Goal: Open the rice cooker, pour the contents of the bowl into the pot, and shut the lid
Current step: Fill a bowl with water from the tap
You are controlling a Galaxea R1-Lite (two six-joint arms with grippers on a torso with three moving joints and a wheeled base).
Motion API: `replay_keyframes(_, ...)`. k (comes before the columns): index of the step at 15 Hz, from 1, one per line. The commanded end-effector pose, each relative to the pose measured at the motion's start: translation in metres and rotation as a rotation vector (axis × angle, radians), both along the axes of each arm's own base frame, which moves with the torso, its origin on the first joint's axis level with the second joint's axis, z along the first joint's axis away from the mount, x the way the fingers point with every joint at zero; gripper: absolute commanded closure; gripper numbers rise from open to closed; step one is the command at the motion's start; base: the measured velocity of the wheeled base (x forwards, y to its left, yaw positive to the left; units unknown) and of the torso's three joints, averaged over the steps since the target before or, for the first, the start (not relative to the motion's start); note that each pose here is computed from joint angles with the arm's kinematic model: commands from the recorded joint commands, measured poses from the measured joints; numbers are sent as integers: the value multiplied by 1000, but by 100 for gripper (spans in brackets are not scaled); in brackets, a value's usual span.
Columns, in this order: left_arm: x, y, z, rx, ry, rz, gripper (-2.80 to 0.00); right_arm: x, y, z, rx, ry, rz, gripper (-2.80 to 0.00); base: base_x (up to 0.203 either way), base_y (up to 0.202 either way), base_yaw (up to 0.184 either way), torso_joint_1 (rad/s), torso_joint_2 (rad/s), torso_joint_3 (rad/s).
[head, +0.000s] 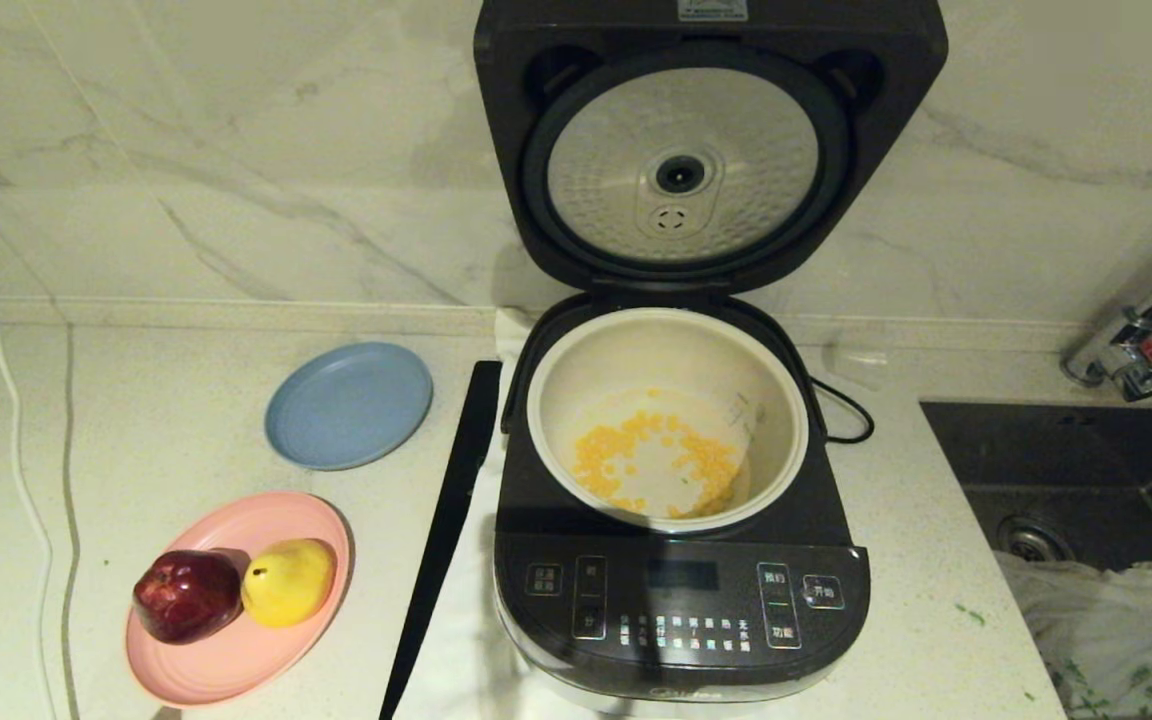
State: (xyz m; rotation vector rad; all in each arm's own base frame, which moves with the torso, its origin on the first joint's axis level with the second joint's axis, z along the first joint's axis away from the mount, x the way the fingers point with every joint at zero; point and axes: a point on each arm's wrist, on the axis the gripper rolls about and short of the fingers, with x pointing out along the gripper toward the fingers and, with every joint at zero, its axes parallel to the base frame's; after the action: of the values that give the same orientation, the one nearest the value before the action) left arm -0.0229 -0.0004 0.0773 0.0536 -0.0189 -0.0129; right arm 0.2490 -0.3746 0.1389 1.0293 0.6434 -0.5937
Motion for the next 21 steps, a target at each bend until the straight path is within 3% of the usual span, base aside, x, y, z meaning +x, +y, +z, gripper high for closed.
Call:
replay_keyframes(1,1,0,-2,0,8,1,0,-2,4,1,19,7,1,0,0,0,0,0,0,0)
replay_keyframes(6,1,0,-2,0,8,1,0,-12,18,16,57,35,9,0,0,0,0,0,0,0)
replay_keyframes(9,1,0,-2,0,8,0,0,-22,44,26,77,60,43,0,0,0,0,0,0,0)
replay_keyframes(17,1,0,-2,0,8,1,0,-52,174,89,-35,35,263,0,0,0,0,0,0,0)
replay_keyframes(21,1,0,-2,0,8,0,0,-65,255,110,-55,20,464,0,0,0,0,0,0,0)
